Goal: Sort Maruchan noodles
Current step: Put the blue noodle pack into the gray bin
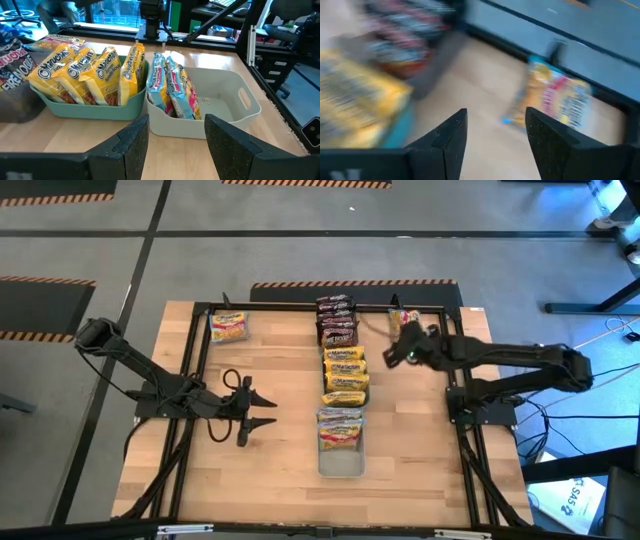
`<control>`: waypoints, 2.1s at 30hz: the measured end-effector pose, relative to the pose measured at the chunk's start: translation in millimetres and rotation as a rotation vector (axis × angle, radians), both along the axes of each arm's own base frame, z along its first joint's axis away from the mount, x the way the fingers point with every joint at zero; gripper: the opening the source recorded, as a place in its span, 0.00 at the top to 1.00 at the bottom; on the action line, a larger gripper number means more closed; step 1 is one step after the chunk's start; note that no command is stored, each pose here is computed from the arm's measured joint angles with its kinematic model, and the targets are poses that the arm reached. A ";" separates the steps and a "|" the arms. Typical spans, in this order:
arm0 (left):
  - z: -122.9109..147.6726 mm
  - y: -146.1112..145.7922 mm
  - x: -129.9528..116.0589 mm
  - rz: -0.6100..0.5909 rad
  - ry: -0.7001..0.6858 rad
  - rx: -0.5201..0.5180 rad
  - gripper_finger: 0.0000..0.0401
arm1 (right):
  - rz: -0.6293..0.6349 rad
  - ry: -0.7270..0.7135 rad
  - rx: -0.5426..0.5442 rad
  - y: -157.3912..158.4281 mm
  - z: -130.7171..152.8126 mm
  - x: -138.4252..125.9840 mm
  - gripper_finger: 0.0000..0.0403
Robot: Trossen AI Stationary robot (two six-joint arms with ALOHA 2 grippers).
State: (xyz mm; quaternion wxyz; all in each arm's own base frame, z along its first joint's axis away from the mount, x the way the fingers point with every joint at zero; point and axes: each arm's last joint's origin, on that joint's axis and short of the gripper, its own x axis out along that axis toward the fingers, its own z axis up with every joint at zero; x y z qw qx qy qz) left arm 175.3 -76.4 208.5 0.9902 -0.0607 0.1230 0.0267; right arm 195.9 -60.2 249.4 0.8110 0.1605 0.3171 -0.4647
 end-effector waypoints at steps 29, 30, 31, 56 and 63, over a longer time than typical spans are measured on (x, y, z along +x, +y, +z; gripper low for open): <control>0.5 6.2 2.6 0.042 -0.006 -0.003 0.54 | -0.324 0.021 0.239 -152.0 -81.1 -28.7 0.93; 0.5 6.3 2.6 0.044 -0.006 -0.003 0.54 | -0.327 0.027 0.245 -153.6 -84.9 -28.1 0.94; 0.5 6.3 2.6 0.045 -0.006 -0.002 0.54 | -0.328 0.034 0.250 -154.8 -88.6 -26.9 0.95; 0.5 6.3 2.6 0.044 -0.006 -0.004 0.54 | 0.041 0.461 0.356 -33.0 -100.3 21.6 1.00; 0.5 6.3 2.6 0.044 -0.006 -0.003 0.54 | 0.131 0.450 0.356 30.3 -99.9 34.4 1.00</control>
